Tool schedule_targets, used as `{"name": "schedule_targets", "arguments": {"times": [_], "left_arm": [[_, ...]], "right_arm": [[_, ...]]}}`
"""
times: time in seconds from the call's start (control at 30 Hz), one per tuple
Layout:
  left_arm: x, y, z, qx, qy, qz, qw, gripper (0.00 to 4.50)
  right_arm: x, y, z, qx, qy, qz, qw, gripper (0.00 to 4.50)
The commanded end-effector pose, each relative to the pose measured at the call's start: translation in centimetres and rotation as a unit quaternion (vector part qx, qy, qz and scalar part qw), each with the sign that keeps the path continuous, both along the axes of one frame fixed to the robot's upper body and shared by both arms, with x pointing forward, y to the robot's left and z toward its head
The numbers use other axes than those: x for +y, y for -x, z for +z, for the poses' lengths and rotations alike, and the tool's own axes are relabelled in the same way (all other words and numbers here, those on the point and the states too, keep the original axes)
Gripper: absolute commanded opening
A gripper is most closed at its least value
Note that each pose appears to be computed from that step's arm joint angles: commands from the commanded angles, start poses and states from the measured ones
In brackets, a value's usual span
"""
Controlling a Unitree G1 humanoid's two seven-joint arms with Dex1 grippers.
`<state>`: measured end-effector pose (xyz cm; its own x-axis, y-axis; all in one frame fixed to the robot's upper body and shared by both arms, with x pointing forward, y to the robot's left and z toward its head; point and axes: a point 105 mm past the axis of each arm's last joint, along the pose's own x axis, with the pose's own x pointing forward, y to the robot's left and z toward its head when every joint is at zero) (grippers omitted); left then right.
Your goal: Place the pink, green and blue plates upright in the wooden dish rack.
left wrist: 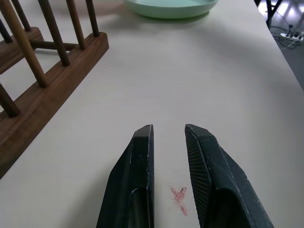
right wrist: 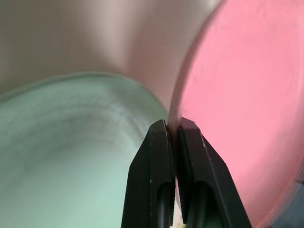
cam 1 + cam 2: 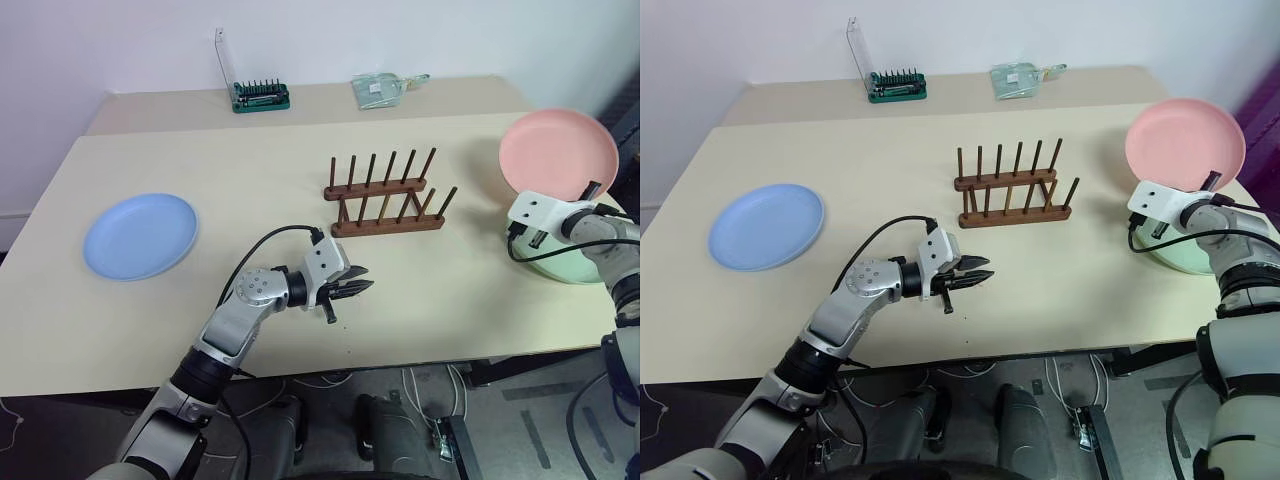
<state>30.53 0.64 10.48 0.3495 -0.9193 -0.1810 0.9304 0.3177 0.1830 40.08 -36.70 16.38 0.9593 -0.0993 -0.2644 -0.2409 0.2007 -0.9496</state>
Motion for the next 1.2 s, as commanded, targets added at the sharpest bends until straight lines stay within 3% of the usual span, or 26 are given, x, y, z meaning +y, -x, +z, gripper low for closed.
{"name": "schedule_targets", "arguments": {"times": [0.03,0.1,0.13,0.17,0.23,0.27,0.3,0.33,0.43,0.6,0.93,1.2], "left_arm": [[0.0,-0.2,1.4,-0.022,0.012,-0.001,1.0,1.03],[0.1,-0.2,1.5,-0.024,0.012,-0.002,1.0,1.03],[0.1,-0.3,1.5,-0.023,0.013,-0.002,1.0,1.03],[0.1,-0.3,1.5,-0.022,0.013,-0.002,1.0,1.03],[0.1,-0.4,1.5,-0.021,0.014,-0.003,1.0,1.03],[0.1,-0.5,1.6,-0.021,0.015,-0.003,1.0,1.03],[0.2,-0.6,1.7,-0.021,0.016,-0.003,1.0,1.03],[0.2,-0.6,1.7,-0.02,0.017,-0.004,1.0,1.03],[0.2,-0.7,1.7,-0.02,0.017,-0.003,1.0,1.03],[0.5,-0.7,1.7,-0.019,0.02,0.007,1.0,1.03],[1.0,-0.2,1.7,-0.013,0.022,0.013,1.0,1.03],[0.9,0.1,2.4,-0.01,0.037,0.006,0.999,1.03]], "right_arm": [[3.0,-0.4,7.1,-0.119,-0.075,0.084,0.986,0.05],[6.8,-0.2,10.4,-0.156,-0.223,0.163,0.948,0.05],[8.7,0.3,12.4,-0.168,-0.316,0.202,0.912,0.05],[10.7,1.2,14.3,-0.161,-0.422,0.246,0.857,0.05],[14.7,4.5,16.8,-0.064,-0.582,0.353,0.73,0.05],[15.8,5.9,17.3,-0.012,-0.628,0.387,0.675,0.05],[16.4,6.9,17.5,0.021,-0.646,0.407,0.645,0.05],[16.6,7.3,17.5,0.04,-0.654,0.414,0.631,0.05],[16.6,7.5,16.5,0.079,-0.673,0.405,0.613,0.05],[15.8,6.2,13.7,0.114,-0.677,0.371,0.625,0.05],[14.4,4.4,12.4,0.13,-0.689,0.347,0.623,0.05],[13.6,3.3,11.4,0.145,-0.713,0.321,0.607,0.05]]}}
